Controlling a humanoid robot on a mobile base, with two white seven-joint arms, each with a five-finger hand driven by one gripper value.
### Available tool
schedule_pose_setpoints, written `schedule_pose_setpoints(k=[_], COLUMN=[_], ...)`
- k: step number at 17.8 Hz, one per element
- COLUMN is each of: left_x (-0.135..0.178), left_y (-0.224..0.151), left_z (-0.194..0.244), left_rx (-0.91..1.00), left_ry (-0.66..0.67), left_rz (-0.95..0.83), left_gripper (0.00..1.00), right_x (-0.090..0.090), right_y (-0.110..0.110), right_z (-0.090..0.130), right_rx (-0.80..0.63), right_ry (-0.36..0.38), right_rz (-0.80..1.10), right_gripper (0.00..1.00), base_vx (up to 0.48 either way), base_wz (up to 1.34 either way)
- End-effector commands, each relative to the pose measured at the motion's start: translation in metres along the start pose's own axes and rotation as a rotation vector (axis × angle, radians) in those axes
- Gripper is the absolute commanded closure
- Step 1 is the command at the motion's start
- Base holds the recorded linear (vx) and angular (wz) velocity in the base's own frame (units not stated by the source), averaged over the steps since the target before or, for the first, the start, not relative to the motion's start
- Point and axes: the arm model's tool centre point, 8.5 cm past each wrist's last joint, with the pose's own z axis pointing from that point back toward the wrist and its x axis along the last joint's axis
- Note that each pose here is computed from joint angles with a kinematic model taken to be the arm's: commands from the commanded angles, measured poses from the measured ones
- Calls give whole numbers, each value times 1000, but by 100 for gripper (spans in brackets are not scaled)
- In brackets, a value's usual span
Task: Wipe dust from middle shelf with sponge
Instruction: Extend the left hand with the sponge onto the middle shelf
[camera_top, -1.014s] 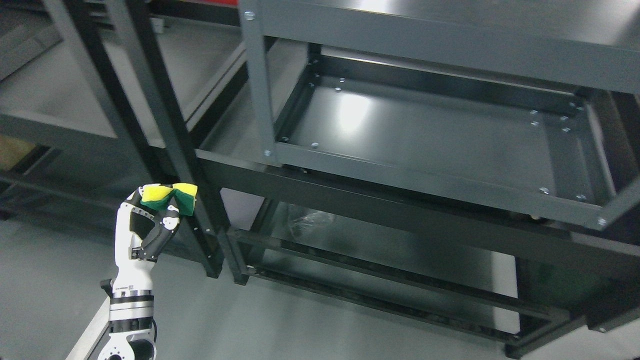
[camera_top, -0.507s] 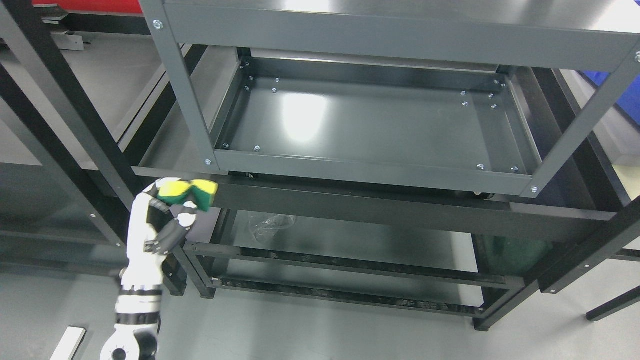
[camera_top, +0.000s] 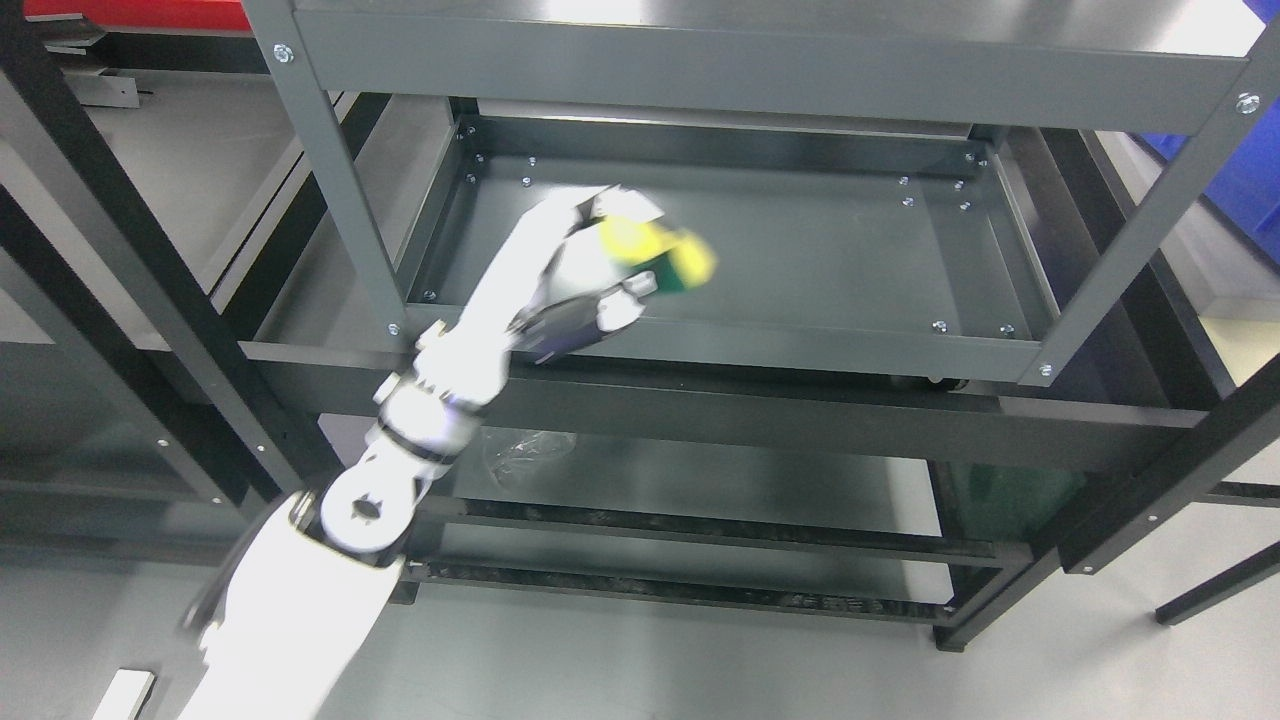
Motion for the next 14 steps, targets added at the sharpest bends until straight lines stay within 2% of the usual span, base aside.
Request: schedule_pose_setpoints(k=[1, 4, 6, 9, 11, 14], left_x=[109, 120, 124, 125, 125, 119], left_y=[-147, -128, -130, -120, -101, -38], left_z=[-115, -154, -158, -170, -185, -209], left_rx=[-561, -694, -775, -801, -819, -786], left_ry=[-345, -384, -409, -415, -456, -509], left_rz=[-127, -445, -571, -718, -875, -1218], left_gripper=[100, 100, 100, 100, 100, 100], right_x=[9, 9, 9, 9, 9, 9], right_y=[-10, -10, -10, -10, -10, -10], right_z=[0, 0, 0, 0, 0, 0], right_rx=[-14, -14, -14, -14, -14, -14], right_ry=[-18, -18, -18, -18, -18, -18], right_rz=[-2, -1, -2, -2, -2, -2], right_gripper=[0, 0, 0, 0, 0, 0], base_vx=[6, 8, 2, 0, 0, 0], base_wz=[-64, -22, -9, 0, 0, 0])
